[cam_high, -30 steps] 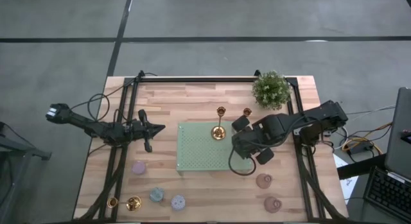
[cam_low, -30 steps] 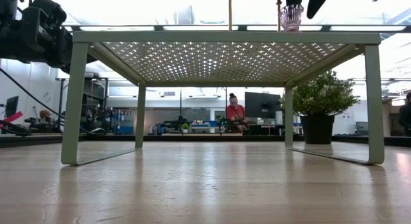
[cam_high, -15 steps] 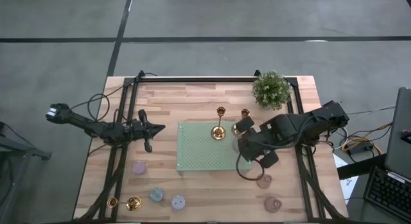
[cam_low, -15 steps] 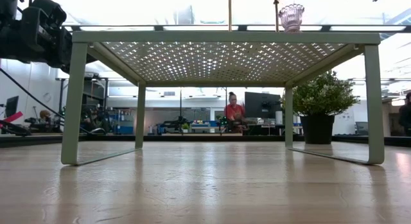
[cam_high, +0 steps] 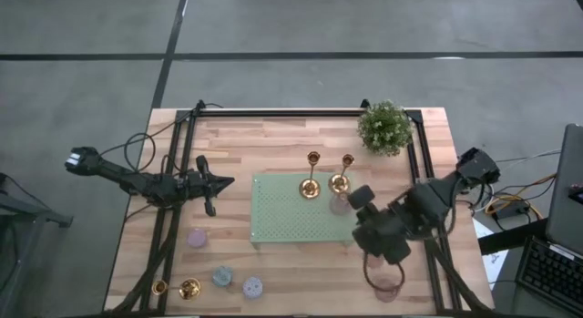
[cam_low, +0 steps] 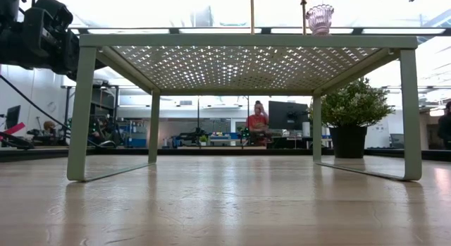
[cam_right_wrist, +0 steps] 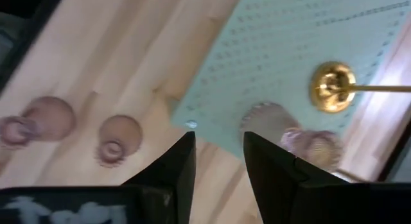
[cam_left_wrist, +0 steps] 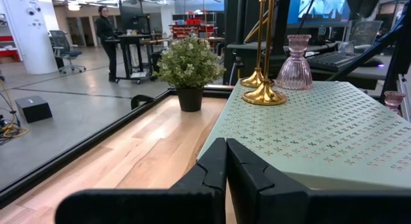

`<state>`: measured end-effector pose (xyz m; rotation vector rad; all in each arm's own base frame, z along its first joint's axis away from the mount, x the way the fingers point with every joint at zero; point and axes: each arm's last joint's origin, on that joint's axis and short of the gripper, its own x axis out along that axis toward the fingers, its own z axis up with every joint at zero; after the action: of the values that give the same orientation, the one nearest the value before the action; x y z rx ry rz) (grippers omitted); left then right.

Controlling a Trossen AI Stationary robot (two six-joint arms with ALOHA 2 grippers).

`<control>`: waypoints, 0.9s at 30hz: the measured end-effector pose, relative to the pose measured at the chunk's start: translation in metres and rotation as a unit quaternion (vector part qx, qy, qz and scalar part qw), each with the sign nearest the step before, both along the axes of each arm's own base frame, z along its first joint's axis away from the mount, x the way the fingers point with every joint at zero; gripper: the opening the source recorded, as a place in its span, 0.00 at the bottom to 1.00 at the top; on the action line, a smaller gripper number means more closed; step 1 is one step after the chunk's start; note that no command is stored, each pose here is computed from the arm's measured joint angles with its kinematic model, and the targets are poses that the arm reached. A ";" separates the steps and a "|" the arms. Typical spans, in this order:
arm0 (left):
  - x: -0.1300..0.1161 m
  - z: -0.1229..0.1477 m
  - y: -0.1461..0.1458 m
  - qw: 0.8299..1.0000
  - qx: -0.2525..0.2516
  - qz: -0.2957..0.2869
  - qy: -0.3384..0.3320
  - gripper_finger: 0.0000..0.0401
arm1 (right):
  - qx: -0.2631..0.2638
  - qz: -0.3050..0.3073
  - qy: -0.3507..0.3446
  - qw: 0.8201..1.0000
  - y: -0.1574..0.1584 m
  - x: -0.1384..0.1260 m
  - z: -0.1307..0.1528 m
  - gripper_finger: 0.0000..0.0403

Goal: Pick & Place candle stick holders
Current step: Put the bottom pink glass candle holder on the shelf

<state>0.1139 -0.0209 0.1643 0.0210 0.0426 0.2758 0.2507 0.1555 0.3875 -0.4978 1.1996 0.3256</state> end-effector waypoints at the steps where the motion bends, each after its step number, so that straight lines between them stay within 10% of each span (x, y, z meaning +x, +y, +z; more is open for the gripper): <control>1: 0.000 0.000 0.000 1.000 0.000 0.000 0.000 0.03 | 0.003 -0.006 0.003 1.000 0.004 -0.002 -0.002 0.30; 27: 0.000 0.000 0.000 1.000 0.000 0.000 0.000 0.03 | 0.106 -0.098 0.047 0.988 0.110 -0.075 -0.084 0.32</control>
<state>0.1139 -0.0209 0.1643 0.0211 0.0429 0.2755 0.1755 0.2658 0.3033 -0.1791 1.2771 0.3072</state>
